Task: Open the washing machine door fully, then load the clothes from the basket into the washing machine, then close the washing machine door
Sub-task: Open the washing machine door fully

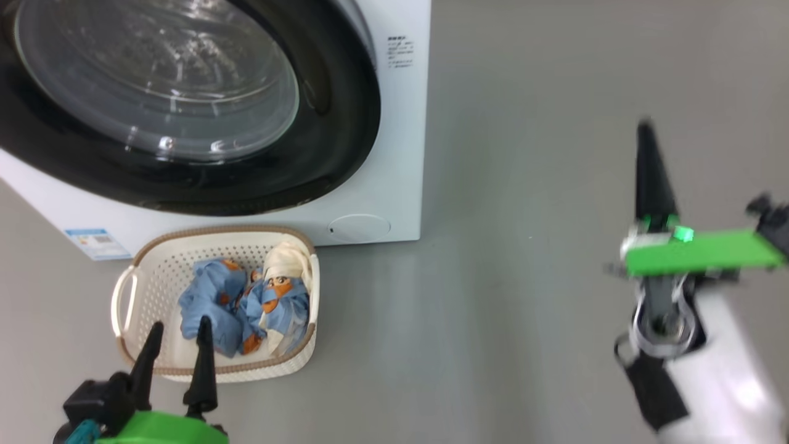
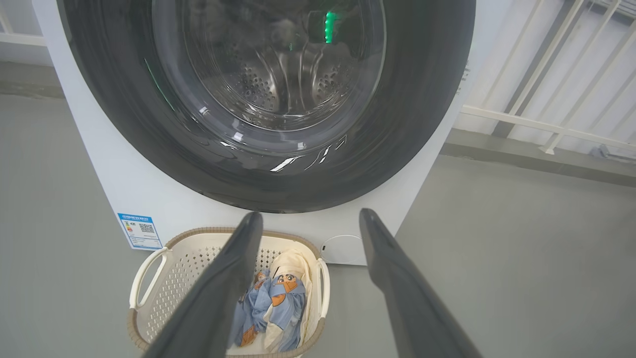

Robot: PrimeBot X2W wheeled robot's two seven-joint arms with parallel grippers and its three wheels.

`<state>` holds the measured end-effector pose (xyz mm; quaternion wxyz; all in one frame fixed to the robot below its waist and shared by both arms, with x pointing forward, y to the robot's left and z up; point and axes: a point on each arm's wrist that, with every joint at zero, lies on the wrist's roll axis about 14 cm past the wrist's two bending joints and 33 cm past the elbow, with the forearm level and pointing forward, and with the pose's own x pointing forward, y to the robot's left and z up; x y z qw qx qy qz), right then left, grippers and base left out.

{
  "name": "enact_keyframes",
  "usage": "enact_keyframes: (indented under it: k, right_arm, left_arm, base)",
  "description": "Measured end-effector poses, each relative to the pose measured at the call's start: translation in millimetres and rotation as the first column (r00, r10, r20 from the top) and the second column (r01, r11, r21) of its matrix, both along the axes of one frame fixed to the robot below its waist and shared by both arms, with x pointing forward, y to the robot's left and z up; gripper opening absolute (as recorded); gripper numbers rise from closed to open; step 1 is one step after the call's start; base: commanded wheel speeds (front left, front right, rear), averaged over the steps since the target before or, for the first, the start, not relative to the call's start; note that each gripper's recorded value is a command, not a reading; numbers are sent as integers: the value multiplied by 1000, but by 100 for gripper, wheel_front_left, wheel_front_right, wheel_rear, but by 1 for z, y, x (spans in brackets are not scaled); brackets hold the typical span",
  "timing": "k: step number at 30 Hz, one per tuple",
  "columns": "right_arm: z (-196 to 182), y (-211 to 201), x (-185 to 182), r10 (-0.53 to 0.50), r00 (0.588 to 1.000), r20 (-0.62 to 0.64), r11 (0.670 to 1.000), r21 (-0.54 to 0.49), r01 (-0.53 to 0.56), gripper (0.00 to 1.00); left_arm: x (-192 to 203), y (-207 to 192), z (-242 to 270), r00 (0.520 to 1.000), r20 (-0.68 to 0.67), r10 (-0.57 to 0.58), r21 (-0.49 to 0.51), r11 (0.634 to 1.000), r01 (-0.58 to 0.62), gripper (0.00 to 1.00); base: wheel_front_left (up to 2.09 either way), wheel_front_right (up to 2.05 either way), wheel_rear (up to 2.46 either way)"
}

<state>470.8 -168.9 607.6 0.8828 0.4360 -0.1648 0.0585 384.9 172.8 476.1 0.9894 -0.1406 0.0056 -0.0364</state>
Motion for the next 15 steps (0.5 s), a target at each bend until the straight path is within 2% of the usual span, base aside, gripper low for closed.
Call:
enact_keyframes:
  k: [4, 8, 11, 15]
  right_arm:
    - [42, 5, 24, 46, 994, 102, 994, 93, -56, 0]
    - [60, 21, 48, 115, 984, 134, 978, 160, -136, 0]
    - [61, 38, 68, 201, 973, 115, 949, 225, -223, 0]
    - [60, 61, 93, 335, 940, 72, 903, 262, -342, 0]
  left_arm:
    - [6, -2, 2, 1000, 7, -2, -10, 1000, 2, 100]
    - [11, 1, 3, 1000, 9, 12, -28, 1000, -12, 100]
    - [15, 5, 3, 1000, 12, 27, -35, 999, -27, 100]
    - [19, 12, 2, 999, 7, 49, -42, 998, -49, 100]
  base:
    - [0, 0, 0]
    - [0, 0, 0]
    - [0, 0, 0]
    - [0, 0, 0]
